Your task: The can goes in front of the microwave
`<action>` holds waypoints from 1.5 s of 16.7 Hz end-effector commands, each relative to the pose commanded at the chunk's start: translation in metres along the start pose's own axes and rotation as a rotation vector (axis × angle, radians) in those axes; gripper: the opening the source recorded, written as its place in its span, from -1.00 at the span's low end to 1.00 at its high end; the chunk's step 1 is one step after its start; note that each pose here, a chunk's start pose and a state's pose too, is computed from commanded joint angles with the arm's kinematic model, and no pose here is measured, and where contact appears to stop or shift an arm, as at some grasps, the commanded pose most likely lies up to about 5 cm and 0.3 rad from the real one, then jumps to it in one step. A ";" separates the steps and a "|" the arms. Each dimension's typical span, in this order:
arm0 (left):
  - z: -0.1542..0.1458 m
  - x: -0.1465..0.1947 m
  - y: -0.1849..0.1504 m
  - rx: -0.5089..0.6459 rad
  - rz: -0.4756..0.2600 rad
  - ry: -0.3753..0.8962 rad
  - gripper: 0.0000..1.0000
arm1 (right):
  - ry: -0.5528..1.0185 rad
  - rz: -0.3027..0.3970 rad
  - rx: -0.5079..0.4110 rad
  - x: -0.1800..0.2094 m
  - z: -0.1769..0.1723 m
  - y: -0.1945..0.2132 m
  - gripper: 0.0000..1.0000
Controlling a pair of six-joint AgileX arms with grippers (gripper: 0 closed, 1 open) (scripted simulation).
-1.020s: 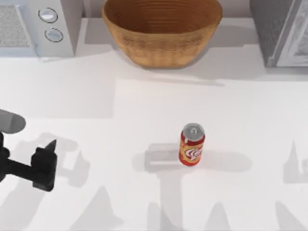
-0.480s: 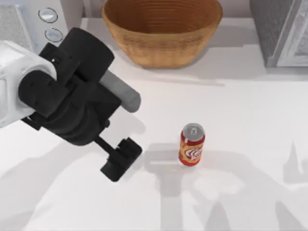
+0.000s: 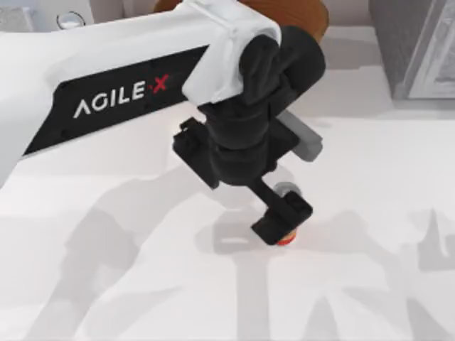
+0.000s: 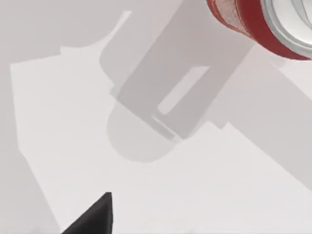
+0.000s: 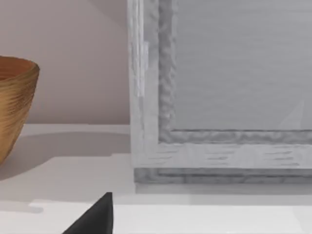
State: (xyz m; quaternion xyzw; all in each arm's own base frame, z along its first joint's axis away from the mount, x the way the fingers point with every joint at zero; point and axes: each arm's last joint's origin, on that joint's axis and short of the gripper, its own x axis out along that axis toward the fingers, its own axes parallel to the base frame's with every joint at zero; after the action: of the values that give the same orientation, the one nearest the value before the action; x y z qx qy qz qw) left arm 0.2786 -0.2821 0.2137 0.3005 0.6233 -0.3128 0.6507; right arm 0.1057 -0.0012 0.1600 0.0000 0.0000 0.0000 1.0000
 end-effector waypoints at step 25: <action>0.068 0.036 -0.011 -0.092 0.002 0.041 1.00 | 0.000 0.000 0.000 0.000 0.000 0.000 1.00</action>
State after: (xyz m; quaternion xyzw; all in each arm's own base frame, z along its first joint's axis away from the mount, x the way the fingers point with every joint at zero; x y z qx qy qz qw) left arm 0.3136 -0.3433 0.1806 0.2774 0.6499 -0.2769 0.6512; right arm 0.1057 -0.0012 0.1600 0.0000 0.0000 0.0000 1.0000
